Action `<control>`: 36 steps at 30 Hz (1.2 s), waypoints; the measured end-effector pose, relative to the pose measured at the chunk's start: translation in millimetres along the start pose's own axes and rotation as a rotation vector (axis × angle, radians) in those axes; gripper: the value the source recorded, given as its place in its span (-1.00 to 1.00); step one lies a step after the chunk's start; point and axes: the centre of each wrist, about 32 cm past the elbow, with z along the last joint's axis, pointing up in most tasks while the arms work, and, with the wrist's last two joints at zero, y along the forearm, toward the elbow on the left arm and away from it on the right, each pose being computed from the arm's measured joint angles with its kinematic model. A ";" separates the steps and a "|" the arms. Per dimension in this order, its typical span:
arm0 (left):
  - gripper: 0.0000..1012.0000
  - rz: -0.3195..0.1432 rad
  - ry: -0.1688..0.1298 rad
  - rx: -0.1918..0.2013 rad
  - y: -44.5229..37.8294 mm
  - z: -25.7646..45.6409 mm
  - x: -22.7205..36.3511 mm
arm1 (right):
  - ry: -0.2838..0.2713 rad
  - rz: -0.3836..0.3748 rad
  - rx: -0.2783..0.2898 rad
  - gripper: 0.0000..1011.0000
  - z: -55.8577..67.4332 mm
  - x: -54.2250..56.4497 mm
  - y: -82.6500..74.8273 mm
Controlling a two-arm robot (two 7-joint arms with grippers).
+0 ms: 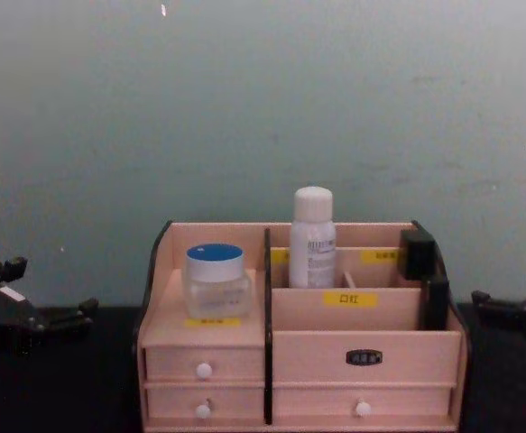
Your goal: Pick up the facial cleanser and watermelon frost from the table and place them into the tiered storage box.
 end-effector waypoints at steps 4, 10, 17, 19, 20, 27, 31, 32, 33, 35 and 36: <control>0.98 0.000 0.000 0.000 0.0 0.0 0.0 | 0.000 0.000 0.000 0.98 0.2 0.1 0.0; 0.98 0.000 0.000 0.000 0.0 0.0 0.0 | 0.000 0.000 0.001 0.98 0.4 0.2 0.0; 0.98 0.000 0.000 0.000 0.0 0.0 0.0 | 0.000 0.000 0.002 0.98 0.5 0.3 -0.1; 0.98 0.000 0.000 0.000 0.0 0.0 0.0 | 0.000 0.000 0.002 0.98 0.5 0.4 -0.1; 0.98 0.000 0.000 0.000 0.0 0.0 0.0 | 0.000 0.000 0.002 0.98 0.5 0.4 -0.1; 0.98 0.000 0.000 0.000 0.0 0.0 0.0 | 0.000 0.000 0.002 0.98 0.5 0.4 -0.1; 0.98 0.000 0.000 0.000 0.0 0.0 0.0 | 0.001 0.000 0.002 0.98 0.5 0.4 -0.1; 0.98 0.000 0.000 0.000 0.0 0.0 0.0 | 0.001 0.000 0.002 0.98 0.5 0.3 -0.1; 0.98 0.000 0.000 0.000 0.0 0.0 0.0 | 0.001 0.000 0.002 0.98 0.5 0.4 -0.1; 0.98 0.000 0.000 0.000 0.0 0.0 0.0 | 0.001 0.000 0.002 0.98 0.6 0.4 -0.1; 0.98 0.000 0.000 0.000 0.0 0.0 0.0 | 0.001 0.000 0.002 0.98 0.5 0.3 -0.1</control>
